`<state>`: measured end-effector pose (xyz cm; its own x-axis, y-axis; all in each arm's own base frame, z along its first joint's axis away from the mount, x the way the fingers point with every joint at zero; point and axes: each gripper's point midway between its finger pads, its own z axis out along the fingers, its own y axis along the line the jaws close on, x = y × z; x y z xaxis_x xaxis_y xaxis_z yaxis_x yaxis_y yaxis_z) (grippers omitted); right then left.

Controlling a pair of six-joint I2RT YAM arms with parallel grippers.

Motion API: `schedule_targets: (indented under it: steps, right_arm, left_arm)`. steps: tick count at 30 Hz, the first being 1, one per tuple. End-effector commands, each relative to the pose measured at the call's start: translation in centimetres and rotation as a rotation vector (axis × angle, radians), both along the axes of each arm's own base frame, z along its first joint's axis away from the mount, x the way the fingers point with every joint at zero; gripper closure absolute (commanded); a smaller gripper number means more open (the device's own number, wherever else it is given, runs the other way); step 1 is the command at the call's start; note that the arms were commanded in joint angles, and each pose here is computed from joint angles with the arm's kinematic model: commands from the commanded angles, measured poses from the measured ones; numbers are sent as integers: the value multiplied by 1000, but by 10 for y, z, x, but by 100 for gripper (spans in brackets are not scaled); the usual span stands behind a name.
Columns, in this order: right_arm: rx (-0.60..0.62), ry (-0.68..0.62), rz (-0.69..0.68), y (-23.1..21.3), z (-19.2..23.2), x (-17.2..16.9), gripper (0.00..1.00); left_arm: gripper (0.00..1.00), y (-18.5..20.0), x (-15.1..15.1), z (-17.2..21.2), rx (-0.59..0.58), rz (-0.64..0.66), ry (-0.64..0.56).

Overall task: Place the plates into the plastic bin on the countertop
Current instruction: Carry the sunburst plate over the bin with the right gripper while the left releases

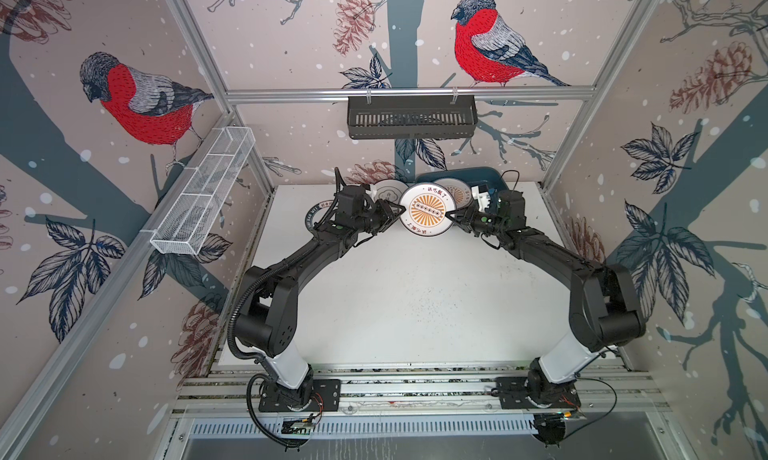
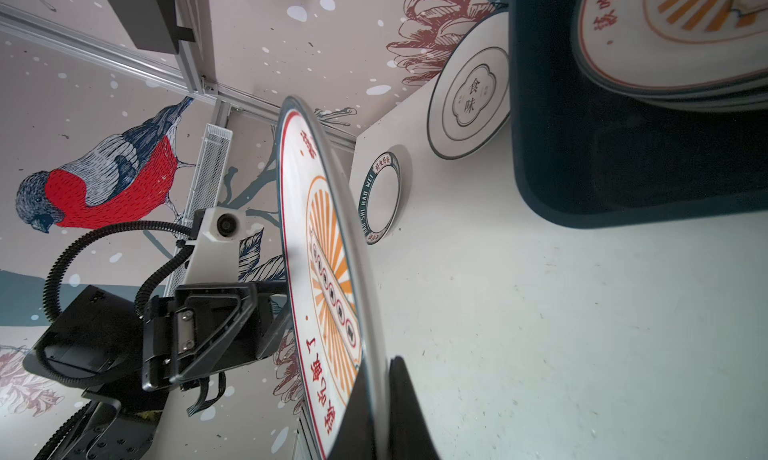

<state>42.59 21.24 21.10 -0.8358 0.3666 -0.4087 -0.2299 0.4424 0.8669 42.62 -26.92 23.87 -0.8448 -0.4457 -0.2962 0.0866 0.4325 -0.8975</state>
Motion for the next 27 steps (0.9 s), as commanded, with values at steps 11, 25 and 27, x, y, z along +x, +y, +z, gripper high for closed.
schedule_targets:
  steps: [11,25,27]
  right_arm:
    - [-63,-8,-109,-48,1,19,96]
    - [-54,54,-248,-94,-15,89,96]
    - [-33,56,-275,-98,-16,99,96]
  left_arm:
    - [4,-2,-20,47,49,-10,-181]
    - [4,-18,-16,71,160,-18,-349]
    - [4,-24,-6,76,194,-41,-387]
